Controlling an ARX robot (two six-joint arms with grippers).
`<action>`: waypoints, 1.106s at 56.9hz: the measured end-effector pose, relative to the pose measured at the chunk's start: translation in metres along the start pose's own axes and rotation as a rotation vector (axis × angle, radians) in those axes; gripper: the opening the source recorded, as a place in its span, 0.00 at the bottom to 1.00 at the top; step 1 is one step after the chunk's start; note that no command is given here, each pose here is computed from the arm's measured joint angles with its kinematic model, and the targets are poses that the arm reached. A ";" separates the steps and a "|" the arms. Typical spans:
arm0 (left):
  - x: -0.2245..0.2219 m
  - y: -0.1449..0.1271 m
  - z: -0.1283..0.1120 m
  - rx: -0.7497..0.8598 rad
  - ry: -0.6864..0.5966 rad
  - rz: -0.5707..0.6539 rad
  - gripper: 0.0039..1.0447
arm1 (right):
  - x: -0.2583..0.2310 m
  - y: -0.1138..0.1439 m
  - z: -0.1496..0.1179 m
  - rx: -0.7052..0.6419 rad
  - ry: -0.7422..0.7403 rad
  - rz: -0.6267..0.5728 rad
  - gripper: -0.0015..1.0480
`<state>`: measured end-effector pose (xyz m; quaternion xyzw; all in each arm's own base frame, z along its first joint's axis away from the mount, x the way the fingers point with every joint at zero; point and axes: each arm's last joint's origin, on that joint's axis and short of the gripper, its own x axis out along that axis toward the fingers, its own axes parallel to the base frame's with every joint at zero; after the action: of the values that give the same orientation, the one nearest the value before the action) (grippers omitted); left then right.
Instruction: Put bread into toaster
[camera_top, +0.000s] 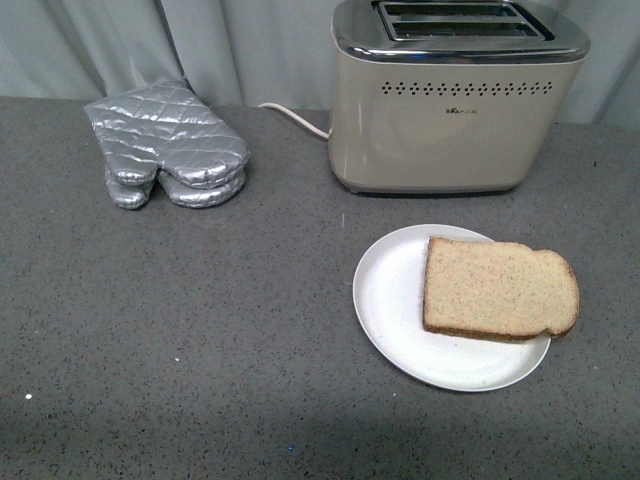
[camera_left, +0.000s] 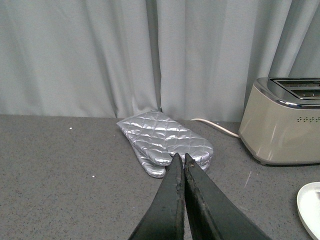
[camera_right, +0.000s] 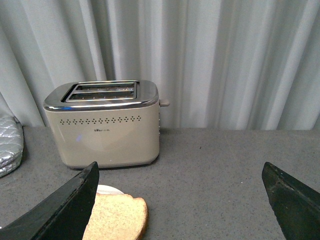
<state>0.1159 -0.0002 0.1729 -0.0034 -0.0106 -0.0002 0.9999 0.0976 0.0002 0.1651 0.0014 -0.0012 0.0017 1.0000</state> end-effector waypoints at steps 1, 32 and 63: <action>0.000 0.000 0.000 0.000 -0.001 0.000 0.03 | 0.000 0.000 0.000 0.000 0.000 0.000 0.91; -0.019 0.000 -0.003 0.000 0.008 -0.002 0.03 | 0.000 0.000 0.000 0.000 0.000 0.000 0.91; -0.019 0.000 -0.003 0.000 0.006 -0.002 0.83 | 0.000 0.000 0.000 0.000 0.000 0.000 0.91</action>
<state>0.0969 -0.0002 0.1695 -0.0035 -0.0077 -0.0012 1.0000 0.0976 0.0002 0.1651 0.0014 -0.0012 0.0017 1.0000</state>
